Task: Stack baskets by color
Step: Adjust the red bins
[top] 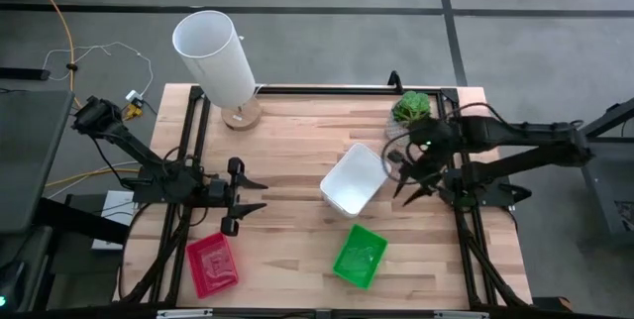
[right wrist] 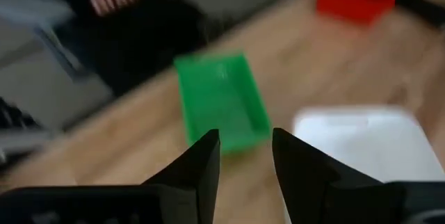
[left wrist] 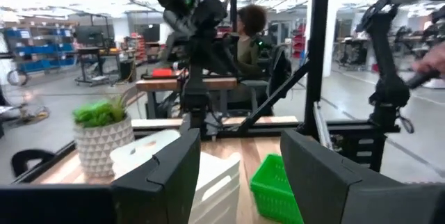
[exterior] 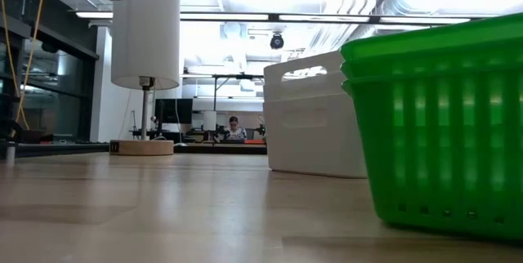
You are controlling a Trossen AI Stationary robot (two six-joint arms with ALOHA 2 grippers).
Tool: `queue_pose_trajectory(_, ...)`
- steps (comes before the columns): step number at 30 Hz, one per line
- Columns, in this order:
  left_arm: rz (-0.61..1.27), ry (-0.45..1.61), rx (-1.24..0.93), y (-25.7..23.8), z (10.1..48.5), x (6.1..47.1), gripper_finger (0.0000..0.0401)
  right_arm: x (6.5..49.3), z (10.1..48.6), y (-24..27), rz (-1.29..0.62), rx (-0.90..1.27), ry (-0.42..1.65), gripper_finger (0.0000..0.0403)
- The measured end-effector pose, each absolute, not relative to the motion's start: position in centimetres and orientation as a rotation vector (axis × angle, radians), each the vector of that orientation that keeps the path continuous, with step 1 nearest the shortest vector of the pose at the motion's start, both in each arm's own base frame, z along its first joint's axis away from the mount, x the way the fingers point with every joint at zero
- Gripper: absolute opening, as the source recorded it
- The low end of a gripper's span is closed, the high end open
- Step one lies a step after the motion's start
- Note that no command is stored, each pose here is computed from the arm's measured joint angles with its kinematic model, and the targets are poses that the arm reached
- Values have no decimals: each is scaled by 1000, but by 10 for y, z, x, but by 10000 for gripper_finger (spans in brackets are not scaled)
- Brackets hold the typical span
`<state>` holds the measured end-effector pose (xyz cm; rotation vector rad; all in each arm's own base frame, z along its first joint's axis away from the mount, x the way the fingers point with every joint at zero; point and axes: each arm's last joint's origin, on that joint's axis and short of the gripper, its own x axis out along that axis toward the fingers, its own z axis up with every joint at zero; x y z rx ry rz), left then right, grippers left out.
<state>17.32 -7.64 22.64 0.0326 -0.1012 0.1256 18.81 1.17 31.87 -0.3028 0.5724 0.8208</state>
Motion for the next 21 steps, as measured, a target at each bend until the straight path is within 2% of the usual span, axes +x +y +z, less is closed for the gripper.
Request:
queue_pose_trajectory(2, 102, -102, 41, -75, 232, 176, 188, 185, 317, 13, 828, -259, 487, 122)
queue_pose_trajectory(4, 66, -77, 64, -74, 238, 179, 188, 186, 308, 12, 741, -202, 461, 122)
queue_pose_trajectory(8, 78, -10, 84, -68, 244, 187, 188, 199, 294, -2, 327, -38, 423, 122)
queue_pose_trajectory(10, 100, 7, 84, -65, 248, 189, 188, 204, 295, -11, 146, 24, 317, 122)
queue_pose_trajectory(13, 107, 32, 94, -61, 247, 191, 188, 210, 297, -25, -16, -5, 146, 122)
queue_pose_trajectory(16, 65, 44, 100, -61, 246, 192, 188, 213, 297, -34, -104, 35, 58, 122)
queue_pose_trajectory(21, 25, 60, 112, -62, 244, 191, 188, 220, 288, -31, -58, 127, 84, 122)
